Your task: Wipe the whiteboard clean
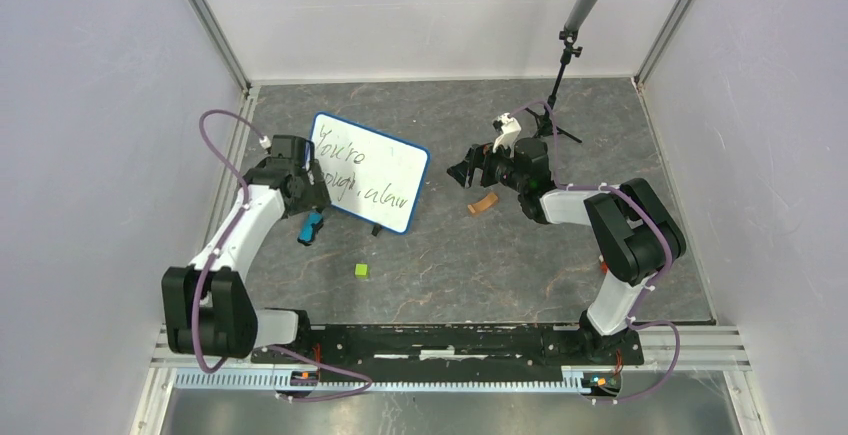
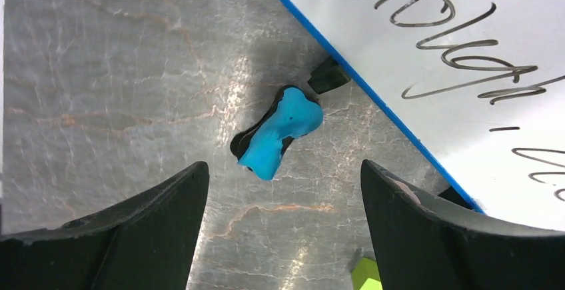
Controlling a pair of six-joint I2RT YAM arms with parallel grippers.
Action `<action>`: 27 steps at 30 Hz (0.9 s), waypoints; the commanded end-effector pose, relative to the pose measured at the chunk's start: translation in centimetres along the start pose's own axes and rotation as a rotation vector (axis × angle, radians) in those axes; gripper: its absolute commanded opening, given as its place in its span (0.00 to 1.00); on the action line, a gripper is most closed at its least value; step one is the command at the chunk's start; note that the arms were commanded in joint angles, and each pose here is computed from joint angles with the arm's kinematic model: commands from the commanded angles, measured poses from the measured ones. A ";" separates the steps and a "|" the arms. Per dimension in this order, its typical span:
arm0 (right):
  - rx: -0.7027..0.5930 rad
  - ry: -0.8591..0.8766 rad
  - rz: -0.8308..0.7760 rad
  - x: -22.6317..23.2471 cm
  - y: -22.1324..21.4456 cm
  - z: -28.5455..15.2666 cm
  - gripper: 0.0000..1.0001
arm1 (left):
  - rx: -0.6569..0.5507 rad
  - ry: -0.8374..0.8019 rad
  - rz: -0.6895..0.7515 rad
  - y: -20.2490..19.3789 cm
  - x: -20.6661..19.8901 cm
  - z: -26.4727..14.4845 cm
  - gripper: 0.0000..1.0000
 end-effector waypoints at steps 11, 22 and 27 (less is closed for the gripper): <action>-0.046 0.068 -0.003 1.2 1.1 -0.3 0.97 | 0.199 -0.098 0.366 -0.6 -1.0 3.7 0.84; -0.046 0.072 -0.005 1.3 1.0 -0.3 0.98 | 0.310 -0.125 0.351 -2.0 -1.2 6.4 0.62; -0.046 0.072 -0.006 1.3 1.0 -0.4 0.97 | 0.344 -0.166 0.348 -2.4 -1.8 6.9 0.49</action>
Point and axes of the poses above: each gripper's point midway between its finger pads, its own z axis out along the fingers, its own x axis along the line the jaws close on, y = z × x, the point moved 3 cm from there along -z, back along the fingers, and after that the axes turned 11 degrees about z, right-handed, at the moved point
